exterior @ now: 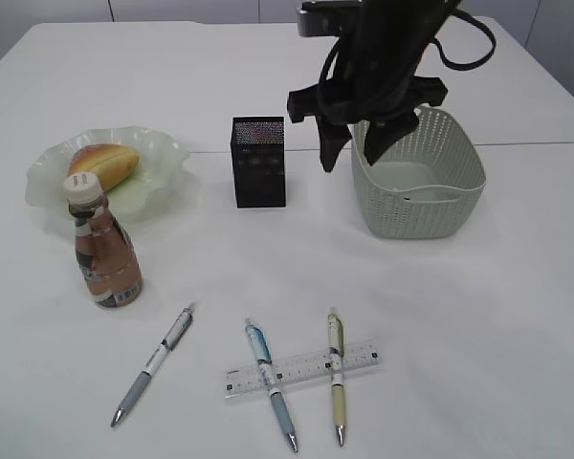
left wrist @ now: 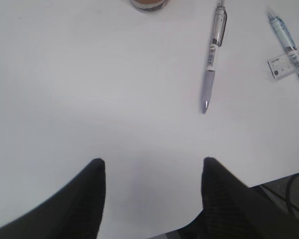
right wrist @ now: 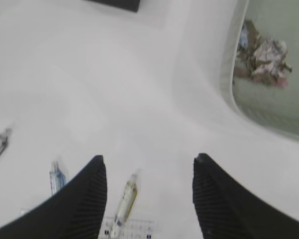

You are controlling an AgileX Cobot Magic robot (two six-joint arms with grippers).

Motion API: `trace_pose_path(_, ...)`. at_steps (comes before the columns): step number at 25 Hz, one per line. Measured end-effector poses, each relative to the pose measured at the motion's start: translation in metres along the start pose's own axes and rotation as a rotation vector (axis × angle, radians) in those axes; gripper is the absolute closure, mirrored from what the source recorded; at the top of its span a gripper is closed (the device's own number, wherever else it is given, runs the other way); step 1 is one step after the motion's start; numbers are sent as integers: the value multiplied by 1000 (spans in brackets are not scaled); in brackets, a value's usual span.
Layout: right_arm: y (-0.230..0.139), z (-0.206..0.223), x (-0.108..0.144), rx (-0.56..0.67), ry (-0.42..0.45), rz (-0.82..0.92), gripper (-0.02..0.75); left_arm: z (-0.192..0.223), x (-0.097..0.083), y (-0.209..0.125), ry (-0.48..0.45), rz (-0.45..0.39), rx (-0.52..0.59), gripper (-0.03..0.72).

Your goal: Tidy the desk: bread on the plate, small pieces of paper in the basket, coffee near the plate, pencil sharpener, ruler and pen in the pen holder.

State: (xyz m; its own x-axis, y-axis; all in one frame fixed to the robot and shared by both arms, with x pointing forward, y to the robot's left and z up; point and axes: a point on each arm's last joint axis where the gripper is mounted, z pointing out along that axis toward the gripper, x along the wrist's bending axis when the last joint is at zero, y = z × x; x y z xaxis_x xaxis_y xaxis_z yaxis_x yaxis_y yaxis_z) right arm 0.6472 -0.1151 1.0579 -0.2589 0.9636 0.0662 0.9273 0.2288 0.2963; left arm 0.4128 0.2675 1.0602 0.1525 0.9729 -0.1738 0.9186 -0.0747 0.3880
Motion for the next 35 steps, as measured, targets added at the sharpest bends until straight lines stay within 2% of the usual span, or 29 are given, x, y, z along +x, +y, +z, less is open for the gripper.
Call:
trace_pose_path(7, -49, -6, 18, 107, -4, -102, 330, 0, 0, -1, -1, 0, 8, 239)
trace_pose_path(17, -122, 8, 36, 294, 2, -355, 332, 0, 0, -1, -5, -2, 15, 248)
trace_pose_path(20, -128, 12, 35, 319, 27, -498, 332, 0, 0, -1, -5, -2, 15, 250)
trace_pose_path(29, -128, 41, 44, 313, 235, -1138, 332, 0, 0, 1, -4, -3, -9, 252)
trace_pose_path(35, -120, 59, 51, 204, 267, -1275, 332, 0, 0, 2, -3, -3, -26, 253)
